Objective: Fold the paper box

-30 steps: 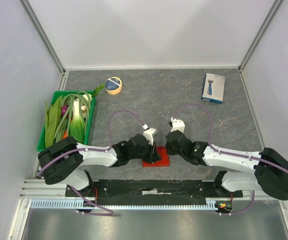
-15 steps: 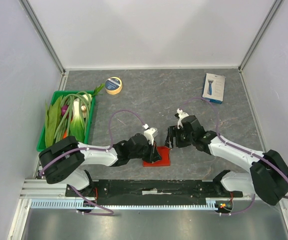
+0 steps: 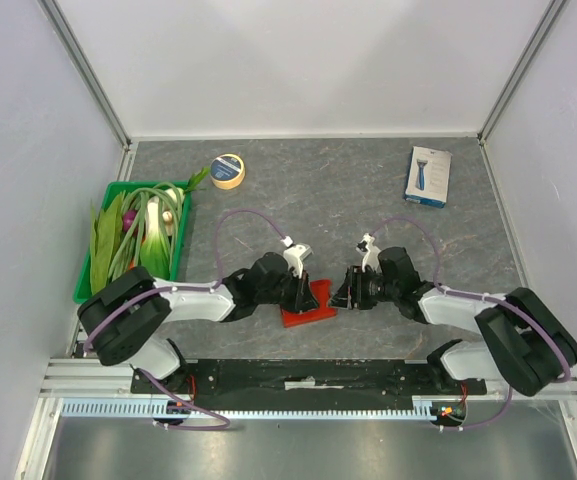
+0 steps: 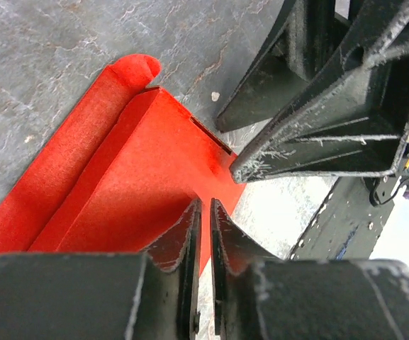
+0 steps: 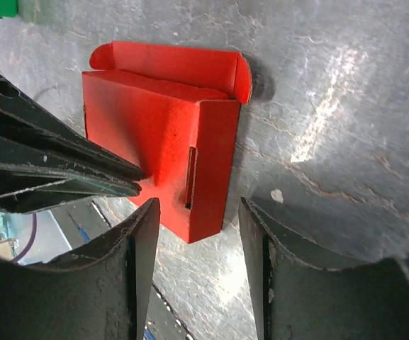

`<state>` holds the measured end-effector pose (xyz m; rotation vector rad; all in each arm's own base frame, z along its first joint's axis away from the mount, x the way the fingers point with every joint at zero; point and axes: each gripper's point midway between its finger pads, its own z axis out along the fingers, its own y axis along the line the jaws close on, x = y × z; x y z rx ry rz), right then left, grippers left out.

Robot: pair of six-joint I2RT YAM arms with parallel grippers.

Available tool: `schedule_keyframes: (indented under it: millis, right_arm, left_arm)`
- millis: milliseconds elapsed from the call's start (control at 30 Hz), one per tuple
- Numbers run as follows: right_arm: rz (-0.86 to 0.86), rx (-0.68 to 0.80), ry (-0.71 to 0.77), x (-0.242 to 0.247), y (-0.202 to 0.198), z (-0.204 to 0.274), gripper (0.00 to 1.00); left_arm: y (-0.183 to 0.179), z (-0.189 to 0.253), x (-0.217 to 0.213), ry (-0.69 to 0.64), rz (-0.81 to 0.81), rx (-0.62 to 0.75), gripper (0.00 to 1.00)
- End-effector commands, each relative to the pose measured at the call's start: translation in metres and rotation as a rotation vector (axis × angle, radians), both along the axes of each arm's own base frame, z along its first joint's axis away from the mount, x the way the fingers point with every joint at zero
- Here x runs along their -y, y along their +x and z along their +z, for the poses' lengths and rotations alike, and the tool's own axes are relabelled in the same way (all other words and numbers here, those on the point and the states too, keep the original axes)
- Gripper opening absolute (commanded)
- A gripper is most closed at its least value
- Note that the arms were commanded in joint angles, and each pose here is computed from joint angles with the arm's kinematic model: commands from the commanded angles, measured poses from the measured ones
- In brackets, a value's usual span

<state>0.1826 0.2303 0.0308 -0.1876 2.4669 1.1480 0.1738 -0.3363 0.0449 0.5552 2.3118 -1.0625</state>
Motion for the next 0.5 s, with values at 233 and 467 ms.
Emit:
schedule_keyframes:
  millis: [233, 467]
  right_arm:
    - [-0.018, 0.084, -0.113, 0.01, 0.021, -0.011, 0.43]
    - [-0.014, 0.195, -0.081, 0.008, 0.029, 0.021, 0.56]
  left_arm:
    - [0.009, 0.053, -0.03, -0.019, 0.052, 0.093, 0.39]
    - [0.007, 0.075, -0.054, -0.06, 0.103, 0.077, 0.47]
